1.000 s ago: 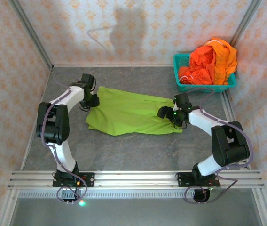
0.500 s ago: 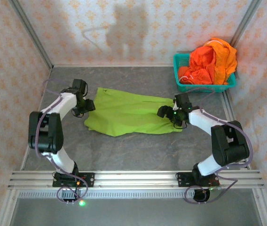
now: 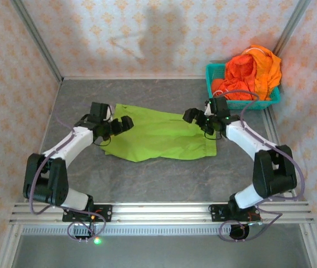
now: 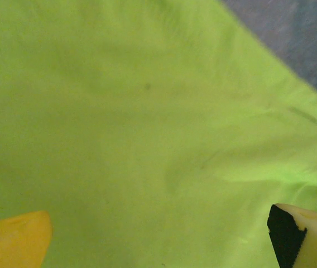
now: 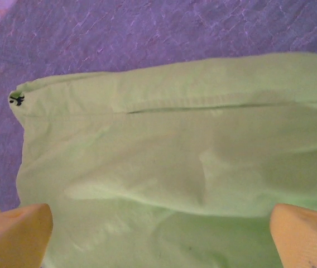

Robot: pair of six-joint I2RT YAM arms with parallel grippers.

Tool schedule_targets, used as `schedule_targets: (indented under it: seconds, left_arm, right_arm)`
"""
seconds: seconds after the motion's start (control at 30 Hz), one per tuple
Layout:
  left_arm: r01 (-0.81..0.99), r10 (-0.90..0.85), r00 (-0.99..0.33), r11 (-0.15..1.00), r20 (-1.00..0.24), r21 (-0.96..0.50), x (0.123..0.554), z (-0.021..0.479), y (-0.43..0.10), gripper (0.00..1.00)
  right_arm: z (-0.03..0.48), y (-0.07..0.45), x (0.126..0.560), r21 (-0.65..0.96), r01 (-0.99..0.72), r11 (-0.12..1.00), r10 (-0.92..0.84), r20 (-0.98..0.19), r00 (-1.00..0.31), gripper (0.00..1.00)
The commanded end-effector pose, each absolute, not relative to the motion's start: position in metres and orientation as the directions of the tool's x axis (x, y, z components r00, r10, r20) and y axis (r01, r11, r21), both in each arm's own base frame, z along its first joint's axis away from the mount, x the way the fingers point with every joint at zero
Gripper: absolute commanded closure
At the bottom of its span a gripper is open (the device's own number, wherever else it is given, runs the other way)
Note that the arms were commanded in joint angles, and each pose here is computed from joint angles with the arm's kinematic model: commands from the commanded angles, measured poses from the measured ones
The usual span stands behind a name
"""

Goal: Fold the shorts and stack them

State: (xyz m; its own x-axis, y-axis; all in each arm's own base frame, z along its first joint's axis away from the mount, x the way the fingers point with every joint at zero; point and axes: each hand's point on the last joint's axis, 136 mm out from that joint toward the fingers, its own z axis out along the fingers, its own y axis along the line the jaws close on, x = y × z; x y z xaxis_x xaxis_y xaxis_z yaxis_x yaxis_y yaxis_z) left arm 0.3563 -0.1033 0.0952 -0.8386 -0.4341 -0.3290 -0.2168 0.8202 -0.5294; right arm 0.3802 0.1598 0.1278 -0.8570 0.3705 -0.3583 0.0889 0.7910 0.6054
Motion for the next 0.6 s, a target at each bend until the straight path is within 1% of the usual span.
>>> schedule_targets:
  seconds: [0.0,0.1,0.27,0.37,0.43,0.57]
  left_arm:
    - [-0.227,-0.475,-0.825,0.774,-0.306,-0.591,0.361,0.078,-0.114,0.0]
    - [-0.272,-0.484,-0.828,0.788,-0.284,-0.552,0.351,0.051,-0.107,0.0]
    - [-0.342,-0.497,-0.829,0.814,-0.258,-0.469,0.327,0.015,-0.091,0.0]
    - [-0.382,-0.511,-0.822,0.821,-0.251,-0.424,0.311,0.001,-0.08,0.0]
    - [-0.402,-0.522,-0.814,0.824,-0.257,-0.399,0.302,-0.004,-0.073,0.0]
    - [-0.418,-0.533,-0.804,0.822,-0.264,-0.388,0.29,-0.008,-0.067,0.0]
  right_arm:
    - [0.109,0.154,0.39,0.574,0.152,0.805,0.394,-0.325,-0.86,0.01]
    - [0.097,0.147,0.4,0.561,0.185,0.807,0.413,-0.31,-0.856,0.01]
    - [0.081,0.127,0.414,0.576,0.251,0.778,0.469,-0.265,-0.843,0.01]
    - [0.072,0.118,0.417,0.584,0.282,0.761,0.483,-0.221,-0.847,0.01]
    - [0.068,0.112,0.418,0.579,0.3,0.758,0.494,-0.21,-0.843,0.01]
    - [0.063,0.115,0.416,0.596,0.312,0.74,0.503,-0.183,-0.845,0.01]
